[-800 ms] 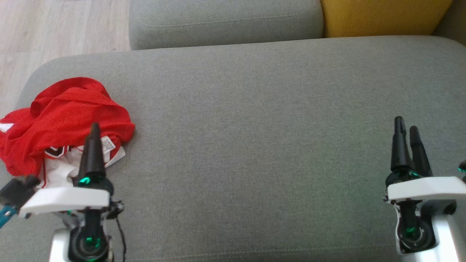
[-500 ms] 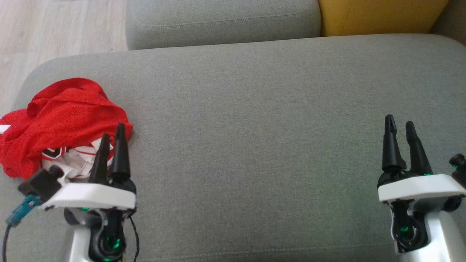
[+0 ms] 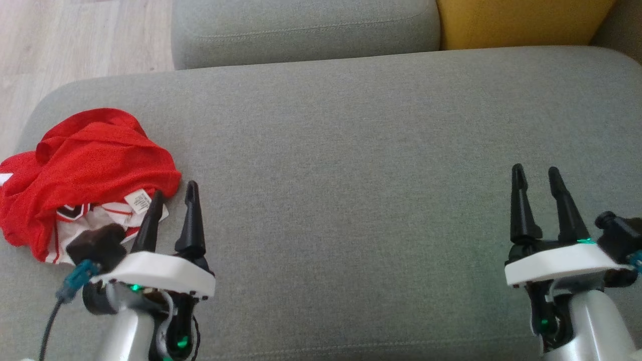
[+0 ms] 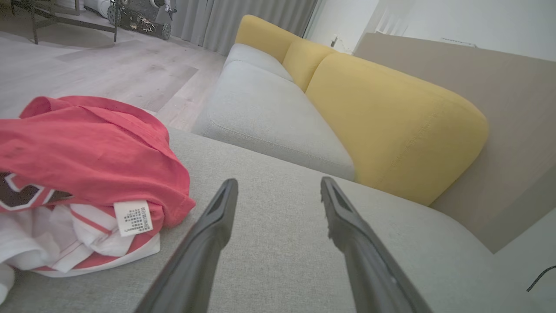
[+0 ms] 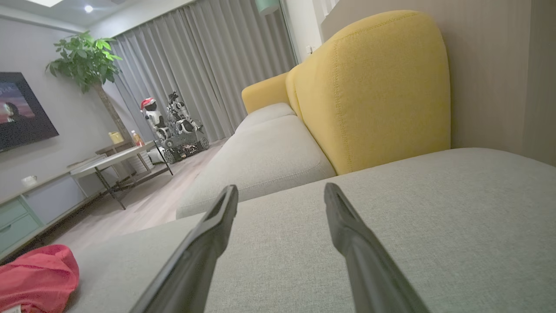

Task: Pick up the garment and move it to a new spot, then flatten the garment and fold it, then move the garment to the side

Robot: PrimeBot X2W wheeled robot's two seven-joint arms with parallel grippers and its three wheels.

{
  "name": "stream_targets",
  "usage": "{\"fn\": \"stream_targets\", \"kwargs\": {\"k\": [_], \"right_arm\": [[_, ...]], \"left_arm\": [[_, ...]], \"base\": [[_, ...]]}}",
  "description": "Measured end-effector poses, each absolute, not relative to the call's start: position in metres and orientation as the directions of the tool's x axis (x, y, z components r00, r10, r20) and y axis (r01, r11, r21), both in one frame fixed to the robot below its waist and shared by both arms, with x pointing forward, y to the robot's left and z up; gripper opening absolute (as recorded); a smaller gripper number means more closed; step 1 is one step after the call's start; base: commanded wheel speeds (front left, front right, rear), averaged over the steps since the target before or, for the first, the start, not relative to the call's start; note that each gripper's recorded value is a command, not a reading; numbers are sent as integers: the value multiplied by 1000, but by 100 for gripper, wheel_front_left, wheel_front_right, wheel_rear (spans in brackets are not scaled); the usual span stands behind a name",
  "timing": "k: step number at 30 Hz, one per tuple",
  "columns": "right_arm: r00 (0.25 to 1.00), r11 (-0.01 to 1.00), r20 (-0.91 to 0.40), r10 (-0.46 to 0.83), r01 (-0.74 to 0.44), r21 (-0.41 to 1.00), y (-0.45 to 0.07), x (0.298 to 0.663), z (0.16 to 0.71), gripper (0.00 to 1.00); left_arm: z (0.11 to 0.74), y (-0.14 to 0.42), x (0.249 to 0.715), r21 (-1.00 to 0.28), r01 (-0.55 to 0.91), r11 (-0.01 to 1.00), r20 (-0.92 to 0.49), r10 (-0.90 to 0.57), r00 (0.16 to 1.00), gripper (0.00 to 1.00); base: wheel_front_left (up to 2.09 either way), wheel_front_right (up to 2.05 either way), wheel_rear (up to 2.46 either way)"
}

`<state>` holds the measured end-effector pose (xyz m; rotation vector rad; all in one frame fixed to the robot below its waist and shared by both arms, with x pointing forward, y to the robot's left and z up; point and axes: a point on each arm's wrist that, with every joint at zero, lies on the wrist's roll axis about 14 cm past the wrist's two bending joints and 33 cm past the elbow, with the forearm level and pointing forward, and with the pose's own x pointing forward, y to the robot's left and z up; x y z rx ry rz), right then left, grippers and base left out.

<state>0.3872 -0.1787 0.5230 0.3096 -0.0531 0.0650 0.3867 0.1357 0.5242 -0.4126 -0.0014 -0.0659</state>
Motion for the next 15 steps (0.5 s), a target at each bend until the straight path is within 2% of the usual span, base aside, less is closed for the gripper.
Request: {"fn": "stream_targets", "kwargs": {"k": [10,15], "right_arm": [[994,983,64,92,-101,153,-170,389,521,100],[991,986,74,112,-120,112,-164,390,524,100]], "left_arm": [[521,130,383,-228,57,972,17,-55,998,100],[525,133,385,-186,32,982,36,-26,999,100]], "base": [[0,0,0],[0,0,0]]}}
